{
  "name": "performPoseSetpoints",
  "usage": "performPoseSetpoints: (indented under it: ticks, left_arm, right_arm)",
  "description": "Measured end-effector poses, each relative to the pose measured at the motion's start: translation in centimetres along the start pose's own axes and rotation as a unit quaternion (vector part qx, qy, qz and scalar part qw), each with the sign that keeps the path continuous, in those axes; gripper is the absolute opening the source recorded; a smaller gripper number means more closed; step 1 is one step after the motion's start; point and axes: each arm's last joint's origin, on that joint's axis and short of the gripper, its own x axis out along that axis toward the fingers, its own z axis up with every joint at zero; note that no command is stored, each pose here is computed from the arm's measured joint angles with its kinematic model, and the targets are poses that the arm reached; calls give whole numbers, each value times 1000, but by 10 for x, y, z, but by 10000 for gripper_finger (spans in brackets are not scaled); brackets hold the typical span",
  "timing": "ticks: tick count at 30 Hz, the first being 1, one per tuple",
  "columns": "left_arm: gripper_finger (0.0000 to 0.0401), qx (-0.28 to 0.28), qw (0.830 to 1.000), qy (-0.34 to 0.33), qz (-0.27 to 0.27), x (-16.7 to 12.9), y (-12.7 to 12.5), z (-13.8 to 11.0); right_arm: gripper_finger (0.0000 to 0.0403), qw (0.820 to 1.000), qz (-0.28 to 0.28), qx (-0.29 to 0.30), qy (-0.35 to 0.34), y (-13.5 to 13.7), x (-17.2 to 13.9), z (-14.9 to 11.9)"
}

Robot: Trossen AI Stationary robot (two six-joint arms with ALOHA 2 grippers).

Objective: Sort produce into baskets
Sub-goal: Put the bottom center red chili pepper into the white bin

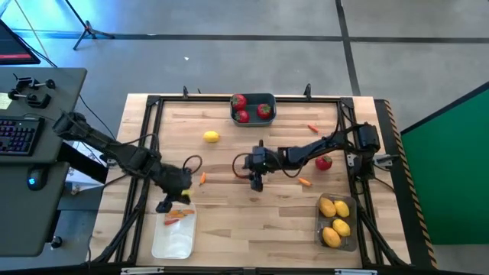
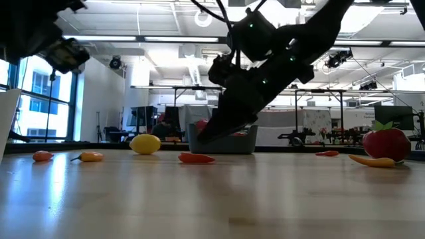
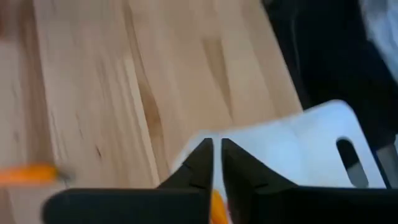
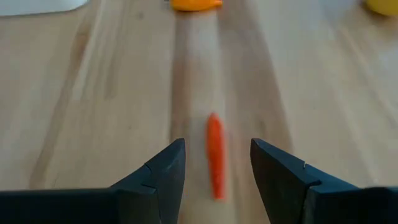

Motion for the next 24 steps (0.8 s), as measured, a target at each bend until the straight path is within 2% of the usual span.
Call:
performPoseSetpoints:
  ticks: [4, 9, 12, 16, 19, 24]
  left_arm:
    - [6, 26, 999, -44, -13, -4, 12, 11]
    - [1, 53, 995, -80, -16, -9, 29, 20]
    - [1, 63, 994, -91, -17, -9, 40, 24]
    - [0, 76, 984, -147, -62, -1, 57, 24]
    - [0, 53, 977, -192, -81, 7, 73, 15]
    - [1, 16, 972, -232, -44, 12, 89, 3]
  right_arm:
    - [171, 1000, -7, -8, 13, 8, 0, -3]
    - [158, 998, -37, -2, 45, 3, 5, -13]
    - [144, 999, -14, 3, 45, 3, 6, -13]
    - [119, 999, -4, 4, 54, 4, 10, -18]
    - [96, 998, -2, 6, 56, 4, 14, -21]
    - [49, 999, -3, 6, 51, 3, 16, -21]
